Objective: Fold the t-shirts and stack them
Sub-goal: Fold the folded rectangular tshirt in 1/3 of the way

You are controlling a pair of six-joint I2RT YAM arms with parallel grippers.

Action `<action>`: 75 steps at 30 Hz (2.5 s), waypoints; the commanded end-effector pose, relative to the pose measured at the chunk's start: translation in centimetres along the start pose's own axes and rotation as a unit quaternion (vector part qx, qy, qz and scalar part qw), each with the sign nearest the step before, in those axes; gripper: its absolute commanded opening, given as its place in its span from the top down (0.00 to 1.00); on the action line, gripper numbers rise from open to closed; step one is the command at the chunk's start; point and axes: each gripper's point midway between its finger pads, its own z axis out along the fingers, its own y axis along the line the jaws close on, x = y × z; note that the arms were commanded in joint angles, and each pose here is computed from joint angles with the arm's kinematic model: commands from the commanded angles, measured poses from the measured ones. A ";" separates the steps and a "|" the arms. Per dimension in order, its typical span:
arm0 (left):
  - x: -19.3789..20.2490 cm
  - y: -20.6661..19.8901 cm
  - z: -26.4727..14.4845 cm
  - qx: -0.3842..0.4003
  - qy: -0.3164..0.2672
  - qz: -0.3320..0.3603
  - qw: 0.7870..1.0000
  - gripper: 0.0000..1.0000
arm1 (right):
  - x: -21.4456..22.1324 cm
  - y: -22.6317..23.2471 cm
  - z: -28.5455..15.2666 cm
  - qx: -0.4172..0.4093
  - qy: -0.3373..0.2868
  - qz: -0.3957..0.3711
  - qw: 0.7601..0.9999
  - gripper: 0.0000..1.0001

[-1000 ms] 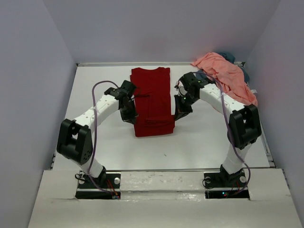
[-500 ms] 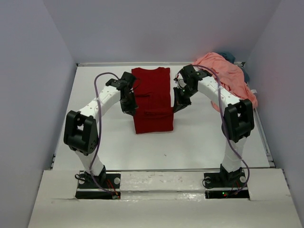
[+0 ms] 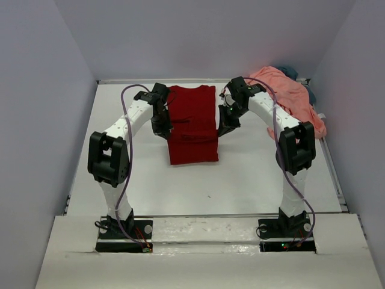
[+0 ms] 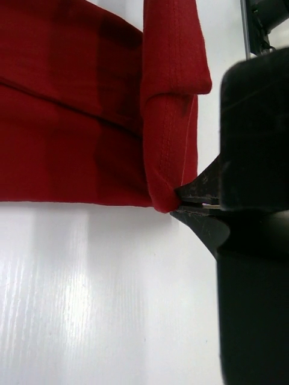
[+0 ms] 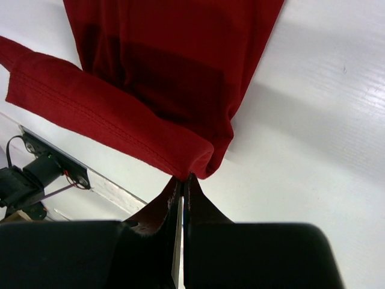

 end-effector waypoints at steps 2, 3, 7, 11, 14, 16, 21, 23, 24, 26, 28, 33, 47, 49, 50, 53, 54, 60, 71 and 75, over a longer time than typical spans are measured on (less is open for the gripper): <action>-1.3 1.1 -0.4 -0.014 -0.005 0.013 1.000 1.00 | -1.7 -0.5 -0.5 0.004 -0.012 0.004 1.000 1.00; -1.4 1.1 -0.4 -0.014 -0.005 0.012 1.000 1.00 | -1.9 -0.5 -0.3 0.005 -0.012 0.004 1.000 1.00; -1.8 1.3 0.1 -0.013 -0.005 0.011 1.000 1.00 | -2.8 -0.6 0.2 0.007 -0.012 0.005 1.000 1.00; -2.4 1.5 0.7 -0.010 -0.008 0.007 1.000 1.00 | -3.2 -0.8 0.7 0.009 -0.012 0.007 1.000 1.00; -2.9 1.4 1.1 -0.006 -0.010 0.005 1.000 1.00 | -3.6 -1.0 1.1 0.013 -0.012 0.007 1.000 1.00; -3.2 1.2 1.4 -0.005 -0.010 0.004 1.000 1.00 | -4.0 -1.4 1.1 0.013 -0.016 0.011 1.000 1.00; -4.0 0.8 1.9 0.001 -0.015 0.004 1.000 1.00 | -4.6 -1.5 1.2 0.017 -0.022 0.010 1.000 1.00; -4.3 0.5 2.0 0.004 -0.017 0.004 1.000 1.00 | -4.9 -1.8 1.0 0.018 -0.026 0.014 0.999 1.00; -4.4 0.5 2.1 0.004 -0.017 0.004 1.000 1.00 | -5.0 -1.9 1.0 0.019 -0.027 0.014 0.999 1.00; -4.6 0.4 2.0 0.002 -0.019 0.005 1.000 1.00 | -5.0 -1.9 1.1 0.021 -0.027 0.014 0.999 1.00; -4.8 0.6 2.0 -0.004 -0.022 0.004 1.000 1.00 | -5.1 -2.0 1.1 0.022 -0.028 0.014 0.999 1.00; -5.4 0.5 2.3 -0.006 -0.027 0.005 1.000 1.00 | -5.2 -2.8 1.4 0.028 -0.028 0.018 0.999 1.00; -6.5 0.0 3.4 -0.002 -0.028 0.003 1.000 1.00 | -6.5 -4.0 2.4 0.028 -0.038 0.018 0.999 1.00; -6.5 -0.1 3.7 -0.002 -0.027 0.003 1.000 1.00 | -6.6 -4.1 2.7 0.026 -0.037 0.017 0.999 1.00; -6.5 0.0 3.8 -0.003 -0.028 0.004 1.000 1.00 | -6.6 -4.2 3.0 0.026 -0.035 0.018 0.999 1.00; -6.7 -0.1 4.3 -0.002 -0.030 0.002 1.000 1.00 | -6.8 -4.6 3.7 0.028 -0.035 0.016 0.999 1.00; -6.7 -0.1 4.6 -0.003 -0.028 0.002 1.000 1.00 | -6.8 -4.7 3.9 0.027 -0.035 0.015 0.999 1.00; -7.0 -0.2 6.0 -0.002 -0.027 -0.001 1.000 1.00 | -7.4 -5.3 4.6 0.024 -0.041 0.012 0.999 1.00; -7.3 -0.1 6.7 -0.009 -0.028 -0.005 1.000 1.00 | -9.3 -5.0 5.1 0.013 -0.063 0.001 0.998 1.00; -7.4 0.1 6.8 -0.012 -0.031 -0.009 0.999 1.00 | -9.6 -4.9 5.6 0.003 -0.065 0.001 0.998 1.00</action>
